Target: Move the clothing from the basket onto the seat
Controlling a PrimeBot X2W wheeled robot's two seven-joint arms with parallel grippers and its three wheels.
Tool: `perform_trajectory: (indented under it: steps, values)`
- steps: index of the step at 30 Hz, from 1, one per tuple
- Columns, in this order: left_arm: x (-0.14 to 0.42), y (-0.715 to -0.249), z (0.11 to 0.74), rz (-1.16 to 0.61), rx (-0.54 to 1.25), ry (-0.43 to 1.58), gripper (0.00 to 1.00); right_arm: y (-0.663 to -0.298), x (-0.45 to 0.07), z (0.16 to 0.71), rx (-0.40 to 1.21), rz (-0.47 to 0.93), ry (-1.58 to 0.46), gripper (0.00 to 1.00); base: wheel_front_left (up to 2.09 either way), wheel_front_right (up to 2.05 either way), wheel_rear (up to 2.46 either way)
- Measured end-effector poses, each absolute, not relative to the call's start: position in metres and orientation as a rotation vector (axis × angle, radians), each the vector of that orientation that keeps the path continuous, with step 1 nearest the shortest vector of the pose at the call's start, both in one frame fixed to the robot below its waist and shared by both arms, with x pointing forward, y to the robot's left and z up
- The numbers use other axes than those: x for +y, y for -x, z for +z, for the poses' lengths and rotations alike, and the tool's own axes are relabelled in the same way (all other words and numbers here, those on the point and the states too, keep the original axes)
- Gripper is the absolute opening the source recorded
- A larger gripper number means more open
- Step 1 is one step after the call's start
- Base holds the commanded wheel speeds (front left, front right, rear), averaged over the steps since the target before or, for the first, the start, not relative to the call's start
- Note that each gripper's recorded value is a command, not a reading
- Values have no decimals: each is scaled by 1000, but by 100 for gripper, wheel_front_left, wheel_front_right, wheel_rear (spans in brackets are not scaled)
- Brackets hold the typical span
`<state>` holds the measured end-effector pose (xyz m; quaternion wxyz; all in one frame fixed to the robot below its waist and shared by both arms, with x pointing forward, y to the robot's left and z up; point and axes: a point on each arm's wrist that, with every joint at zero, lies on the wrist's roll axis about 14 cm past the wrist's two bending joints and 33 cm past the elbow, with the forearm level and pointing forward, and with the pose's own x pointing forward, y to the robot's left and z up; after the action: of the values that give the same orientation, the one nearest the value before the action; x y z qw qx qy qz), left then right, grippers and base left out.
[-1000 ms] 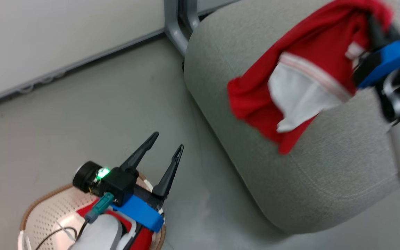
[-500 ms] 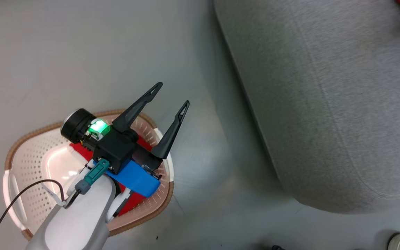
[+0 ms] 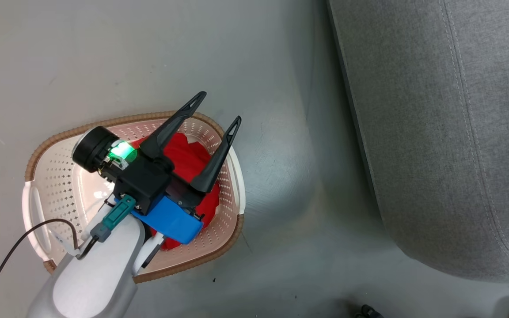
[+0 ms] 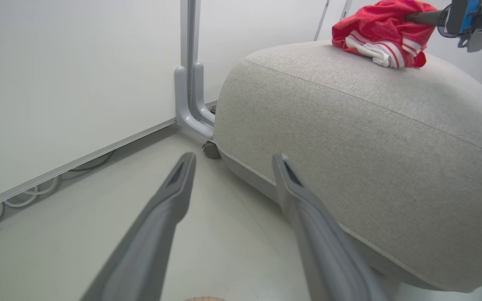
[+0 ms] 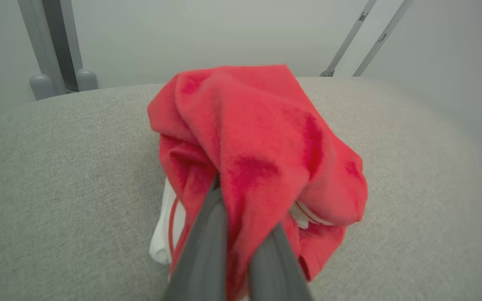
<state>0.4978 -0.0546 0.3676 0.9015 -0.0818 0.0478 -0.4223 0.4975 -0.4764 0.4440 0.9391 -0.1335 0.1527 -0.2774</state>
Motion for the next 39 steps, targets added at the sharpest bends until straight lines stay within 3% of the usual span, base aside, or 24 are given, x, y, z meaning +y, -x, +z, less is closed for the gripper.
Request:
perform_trajectory:
  steps: [7,8,10,11,22,39]
  values:
    - [-53,-499,380,-861,78,164,100,-493,-475,445,316,-563,268,0,0,0,0]
    - [-53,-499,382,-858,77,166,100,-493,-474,447,313,-560,270,13,0,0,0]
    - [-53,-498,387,-850,73,170,100,-493,-474,453,303,-553,274,53,0,0,0]
    - [-53,-498,390,-845,71,174,100,-493,-473,457,296,-548,278,100,0,0,0]
    - [-36,-478,435,-741,49,211,100,-462,-444,467,302,-452,275,100,0,0,0]
    - [58,-416,490,-423,-6,198,100,-399,-313,504,87,-185,160,100,0,0,0]
